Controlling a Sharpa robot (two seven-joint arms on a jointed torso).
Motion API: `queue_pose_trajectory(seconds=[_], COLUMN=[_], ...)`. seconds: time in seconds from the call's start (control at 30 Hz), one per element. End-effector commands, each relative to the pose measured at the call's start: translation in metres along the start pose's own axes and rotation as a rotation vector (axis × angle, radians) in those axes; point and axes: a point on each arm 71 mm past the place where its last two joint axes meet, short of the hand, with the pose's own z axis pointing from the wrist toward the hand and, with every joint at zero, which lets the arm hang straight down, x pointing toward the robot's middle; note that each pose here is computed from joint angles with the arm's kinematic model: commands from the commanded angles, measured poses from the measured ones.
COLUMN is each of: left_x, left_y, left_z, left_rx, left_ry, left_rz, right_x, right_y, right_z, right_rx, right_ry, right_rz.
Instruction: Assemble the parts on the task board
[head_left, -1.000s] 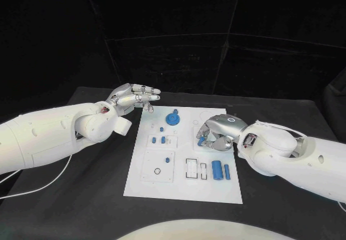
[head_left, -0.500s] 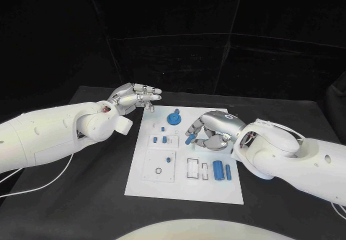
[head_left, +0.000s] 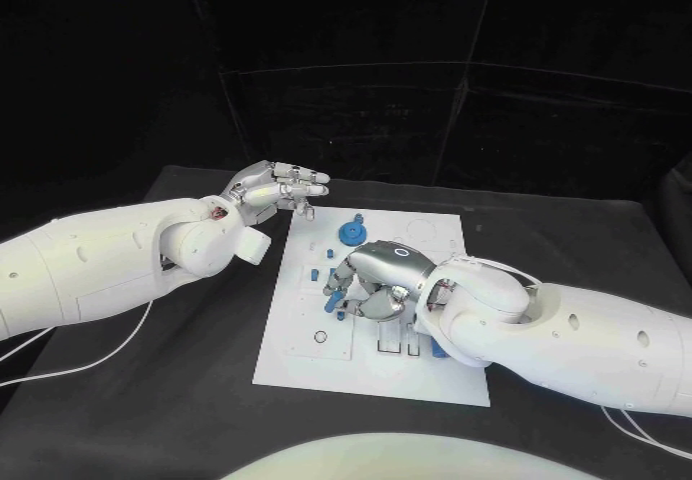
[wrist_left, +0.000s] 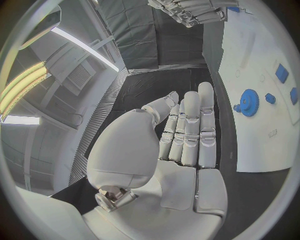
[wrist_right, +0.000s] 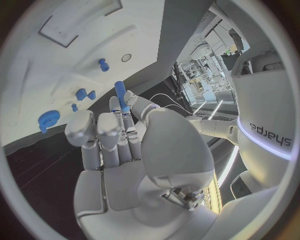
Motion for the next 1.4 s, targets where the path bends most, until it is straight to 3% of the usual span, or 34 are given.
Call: queue_pose_trajectory(seconds=[0.03, 0.43, 1.4], left_x=[0.0028, 0.0044, 0.0049], left_y=[-0.0015, -0.0014, -0.0011], left_z=[0.0014, 0.0027, 0.0035], left_rx=[0.009, 0.009, 0.007], left_ry=[0.014, 0.019, 0.022], left_rz=[-0.009, -0.010, -0.010], right_x=[0.009, 0.029, 0.040], right_y=[0.003, 0.007, 0.010], right_z=[0.004, 0.013, 0.019], right_rx=[-0.030, -0.030, -0.033], right_ry=[0.053, 0.108, 0.159], right_rz=[-0.036, -0.068, -0.111])
